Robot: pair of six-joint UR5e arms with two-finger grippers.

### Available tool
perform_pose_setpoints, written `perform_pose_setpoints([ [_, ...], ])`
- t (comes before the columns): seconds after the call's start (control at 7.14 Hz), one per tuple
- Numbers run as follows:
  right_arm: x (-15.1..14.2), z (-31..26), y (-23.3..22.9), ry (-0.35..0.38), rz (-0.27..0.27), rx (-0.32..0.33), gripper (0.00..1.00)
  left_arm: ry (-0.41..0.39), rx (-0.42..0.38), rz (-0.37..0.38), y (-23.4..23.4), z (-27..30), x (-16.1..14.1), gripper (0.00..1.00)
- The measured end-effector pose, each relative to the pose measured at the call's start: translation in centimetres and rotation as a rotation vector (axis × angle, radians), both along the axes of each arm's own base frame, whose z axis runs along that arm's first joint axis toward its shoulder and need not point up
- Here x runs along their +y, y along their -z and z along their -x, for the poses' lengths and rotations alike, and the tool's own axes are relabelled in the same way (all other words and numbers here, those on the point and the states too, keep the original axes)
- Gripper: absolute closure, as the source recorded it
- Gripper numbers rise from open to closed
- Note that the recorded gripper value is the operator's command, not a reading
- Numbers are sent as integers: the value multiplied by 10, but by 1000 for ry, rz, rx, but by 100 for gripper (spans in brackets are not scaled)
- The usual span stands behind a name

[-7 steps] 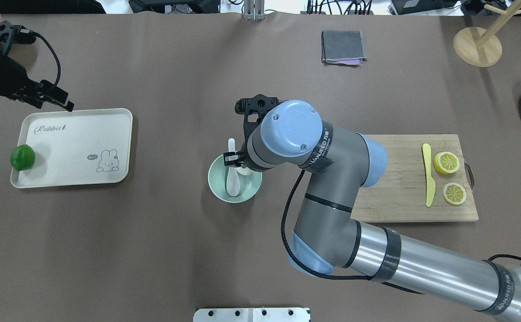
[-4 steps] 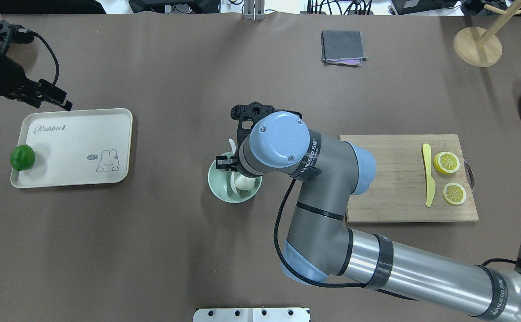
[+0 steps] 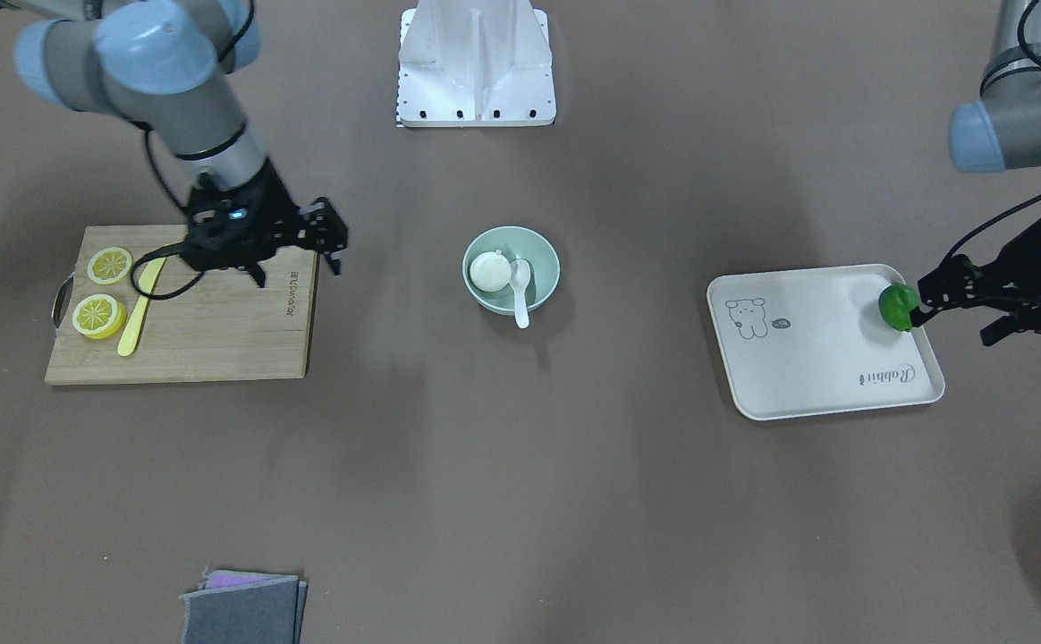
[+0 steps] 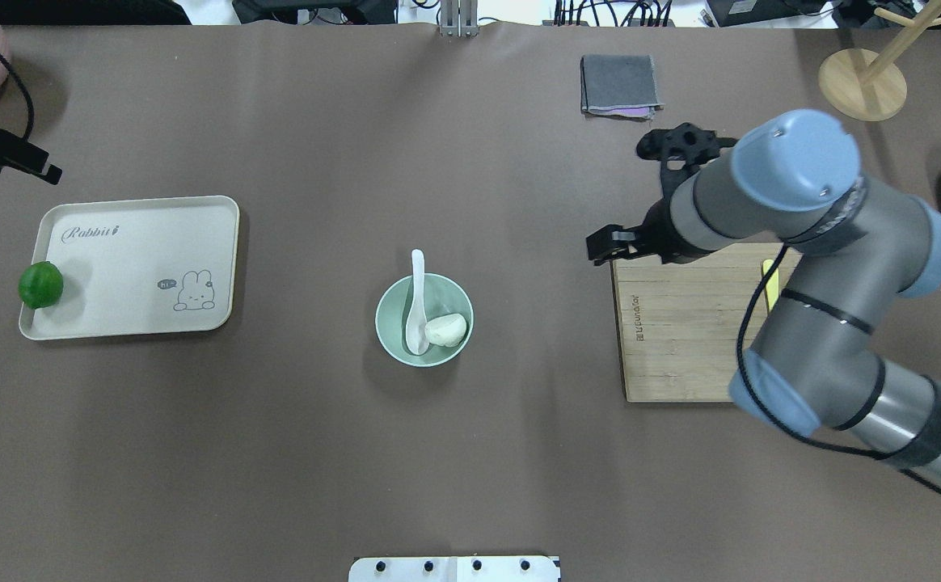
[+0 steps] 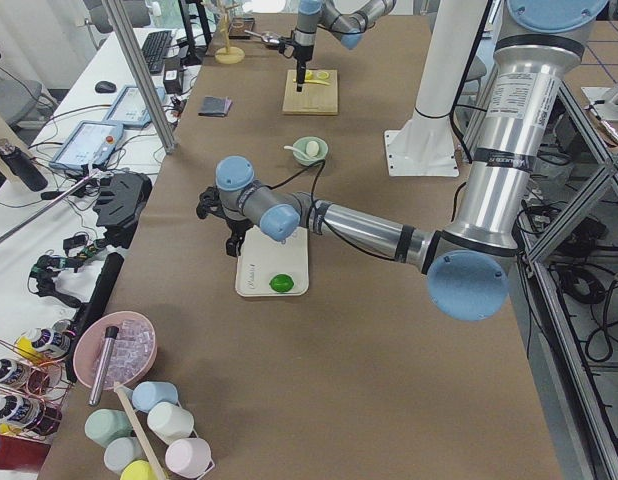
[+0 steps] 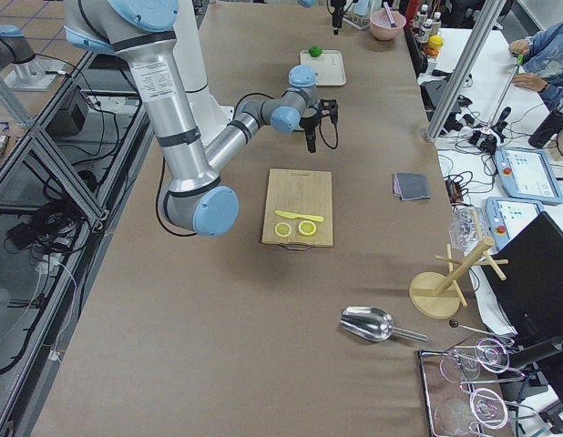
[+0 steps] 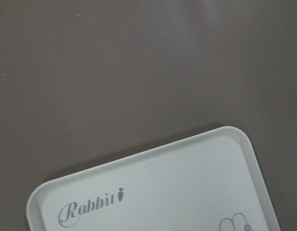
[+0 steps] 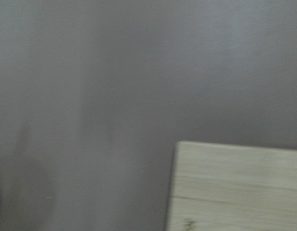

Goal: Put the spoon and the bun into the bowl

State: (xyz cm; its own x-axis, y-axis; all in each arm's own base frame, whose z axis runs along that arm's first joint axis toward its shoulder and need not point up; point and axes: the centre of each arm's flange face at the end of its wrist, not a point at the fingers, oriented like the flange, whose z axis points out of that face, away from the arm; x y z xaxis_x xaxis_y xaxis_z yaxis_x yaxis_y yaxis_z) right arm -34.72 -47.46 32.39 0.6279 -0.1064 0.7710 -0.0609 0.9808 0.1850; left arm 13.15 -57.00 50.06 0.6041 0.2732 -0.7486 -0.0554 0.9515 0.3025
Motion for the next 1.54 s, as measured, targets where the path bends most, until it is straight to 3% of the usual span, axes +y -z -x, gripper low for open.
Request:
perform_pose_setpoints([
  [0.28, -34, -144, -94, 80, -39, 77, 0, -17, -51, -55, -49, 60, 20, 2],
  [0.7, -30, -304, -206, 193, -69, 163, 0, -35, -100, -83, -110, 130, 59, 2],
  [0.98, -26, -356, -260, 234, -80, 144, 0, -45, -122, -79, -138, 155, 72, 2],
  [1.26, -18, -368, -280, 241, -69, 132, 0, -42, -126, -49, -152, 160, 83, 2],
  [1.54, -12, -370, -289, 238, -50, 135, 0, -5, -120, 28, -137, 163, 81, 2],
])
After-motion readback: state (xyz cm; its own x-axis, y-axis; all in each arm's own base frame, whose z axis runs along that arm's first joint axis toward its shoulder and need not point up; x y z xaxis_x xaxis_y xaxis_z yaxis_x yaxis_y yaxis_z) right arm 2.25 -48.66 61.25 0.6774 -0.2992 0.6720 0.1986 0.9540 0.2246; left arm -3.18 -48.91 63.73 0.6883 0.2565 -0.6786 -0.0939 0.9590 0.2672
